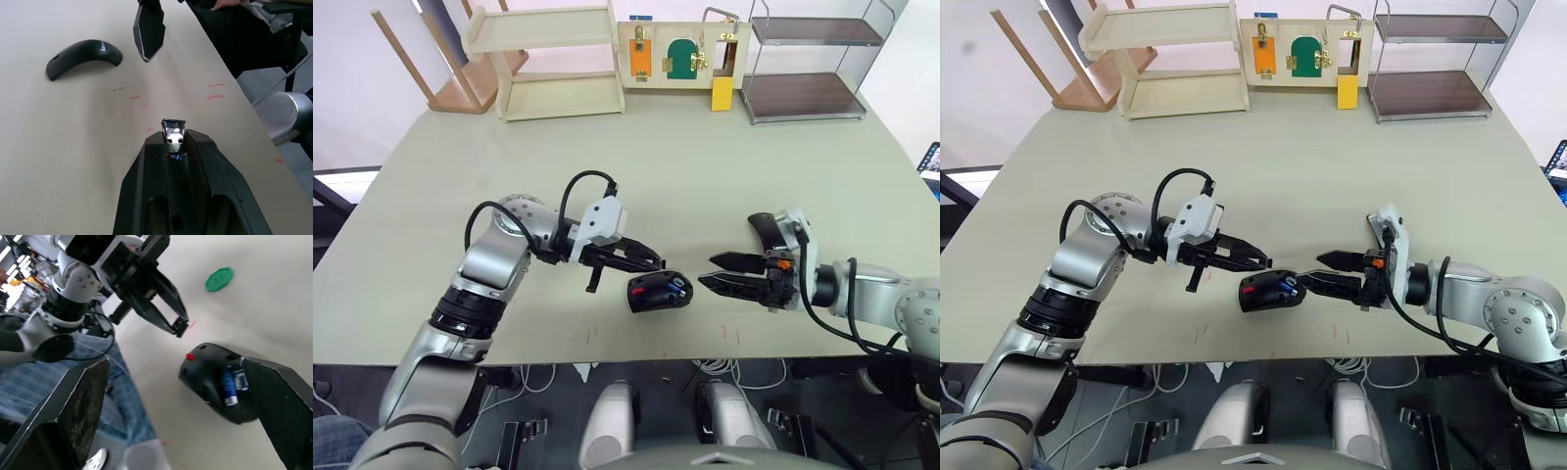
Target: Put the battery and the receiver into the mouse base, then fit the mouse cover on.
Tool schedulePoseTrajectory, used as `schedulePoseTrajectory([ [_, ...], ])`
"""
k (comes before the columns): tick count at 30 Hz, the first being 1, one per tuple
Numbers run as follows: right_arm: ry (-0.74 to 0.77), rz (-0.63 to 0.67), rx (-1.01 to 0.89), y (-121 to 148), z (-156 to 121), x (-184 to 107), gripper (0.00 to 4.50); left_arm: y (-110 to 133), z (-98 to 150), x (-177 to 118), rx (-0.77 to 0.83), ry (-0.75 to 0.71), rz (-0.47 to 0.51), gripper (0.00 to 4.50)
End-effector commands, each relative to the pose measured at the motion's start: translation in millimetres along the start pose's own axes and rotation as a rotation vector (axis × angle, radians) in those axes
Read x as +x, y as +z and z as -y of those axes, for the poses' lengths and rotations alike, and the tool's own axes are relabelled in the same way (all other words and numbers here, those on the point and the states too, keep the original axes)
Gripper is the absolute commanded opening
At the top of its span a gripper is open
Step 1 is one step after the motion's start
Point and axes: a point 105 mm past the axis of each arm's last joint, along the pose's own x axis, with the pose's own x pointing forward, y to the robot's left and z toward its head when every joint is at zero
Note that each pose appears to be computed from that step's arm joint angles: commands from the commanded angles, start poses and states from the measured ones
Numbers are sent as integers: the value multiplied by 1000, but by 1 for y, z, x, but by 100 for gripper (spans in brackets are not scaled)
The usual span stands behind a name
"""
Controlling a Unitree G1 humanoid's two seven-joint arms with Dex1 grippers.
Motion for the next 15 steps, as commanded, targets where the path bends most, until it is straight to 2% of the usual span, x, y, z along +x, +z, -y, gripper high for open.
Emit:
schedulePoseTrajectory([
  [1, 35, 9, 66, 5, -9, 7, 450, 11, -2, 3, 62, -11, 6, 11],
  [6, 48, 0, 161, 4, -15, 18, 450, 13, 0, 6, 75, -21, 7, 11],
  [15, 66, -26, 179, 5, -25, 30, 450, 14, 1, 9, 81, -36, 12, 11],
])
